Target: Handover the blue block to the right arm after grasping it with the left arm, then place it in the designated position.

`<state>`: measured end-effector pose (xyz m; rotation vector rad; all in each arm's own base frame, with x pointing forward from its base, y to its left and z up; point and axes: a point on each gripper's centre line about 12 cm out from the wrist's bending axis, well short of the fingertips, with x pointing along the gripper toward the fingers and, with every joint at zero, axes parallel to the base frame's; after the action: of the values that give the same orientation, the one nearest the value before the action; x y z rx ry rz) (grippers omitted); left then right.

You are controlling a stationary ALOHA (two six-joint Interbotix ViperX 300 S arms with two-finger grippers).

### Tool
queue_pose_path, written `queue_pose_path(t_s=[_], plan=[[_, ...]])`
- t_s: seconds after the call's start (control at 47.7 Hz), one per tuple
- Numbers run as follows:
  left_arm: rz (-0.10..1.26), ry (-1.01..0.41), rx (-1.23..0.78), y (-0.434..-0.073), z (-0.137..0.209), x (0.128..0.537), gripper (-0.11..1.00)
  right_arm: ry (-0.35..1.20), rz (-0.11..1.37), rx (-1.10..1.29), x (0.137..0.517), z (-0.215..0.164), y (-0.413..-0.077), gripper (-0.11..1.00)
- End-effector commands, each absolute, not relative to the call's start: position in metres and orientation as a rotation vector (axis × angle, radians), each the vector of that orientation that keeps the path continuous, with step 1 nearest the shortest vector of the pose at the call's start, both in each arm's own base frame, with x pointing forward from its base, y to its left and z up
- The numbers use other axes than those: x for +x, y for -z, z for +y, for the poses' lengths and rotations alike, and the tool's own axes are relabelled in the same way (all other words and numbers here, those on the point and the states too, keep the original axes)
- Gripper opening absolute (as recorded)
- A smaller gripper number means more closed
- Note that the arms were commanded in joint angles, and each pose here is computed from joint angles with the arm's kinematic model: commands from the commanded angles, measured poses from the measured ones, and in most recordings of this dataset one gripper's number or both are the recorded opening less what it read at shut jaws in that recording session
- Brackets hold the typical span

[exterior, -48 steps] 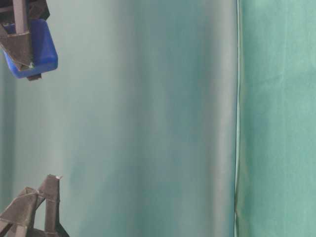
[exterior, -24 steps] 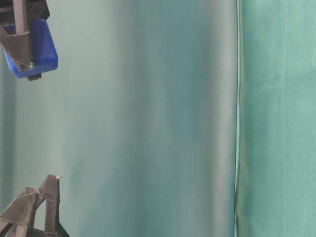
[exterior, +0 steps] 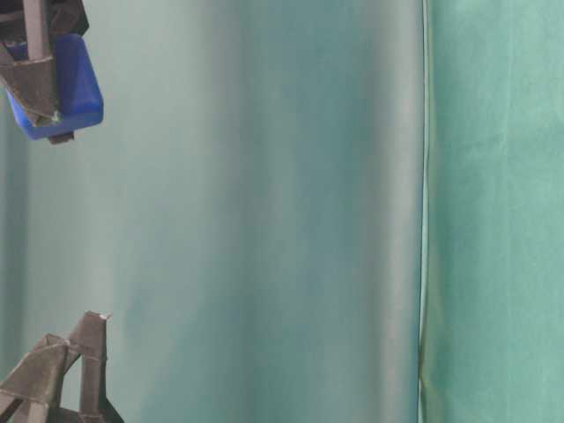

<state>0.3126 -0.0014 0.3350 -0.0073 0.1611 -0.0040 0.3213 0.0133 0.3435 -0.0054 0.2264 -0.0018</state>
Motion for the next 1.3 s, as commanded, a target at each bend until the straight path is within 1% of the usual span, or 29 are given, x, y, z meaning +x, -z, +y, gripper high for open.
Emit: queue_pose_path(t_s=[0.0,0.838,0.984,1.278], plan=[[0.133,0.001,-0.006,-0.345,0.0,0.313,1.0,-0.002,0.199,0.001,0.319,0.014,-0.353,0.52],[0.135,0.001,-0.006,-0.344,0.0,0.313,1.0,0.015,0.219,0.011,0.319,0.013,-0.35,0.52],[0.132,0.001,-0.006,-0.345,0.0,0.313,1.0,0.034,0.249,0.028,0.319,0.012,-0.346,0.52],[0.135,0.001,-0.004,-0.344,0.0,0.313,1.0,0.099,0.369,0.053,0.316,0.014,-0.329,0.52]])
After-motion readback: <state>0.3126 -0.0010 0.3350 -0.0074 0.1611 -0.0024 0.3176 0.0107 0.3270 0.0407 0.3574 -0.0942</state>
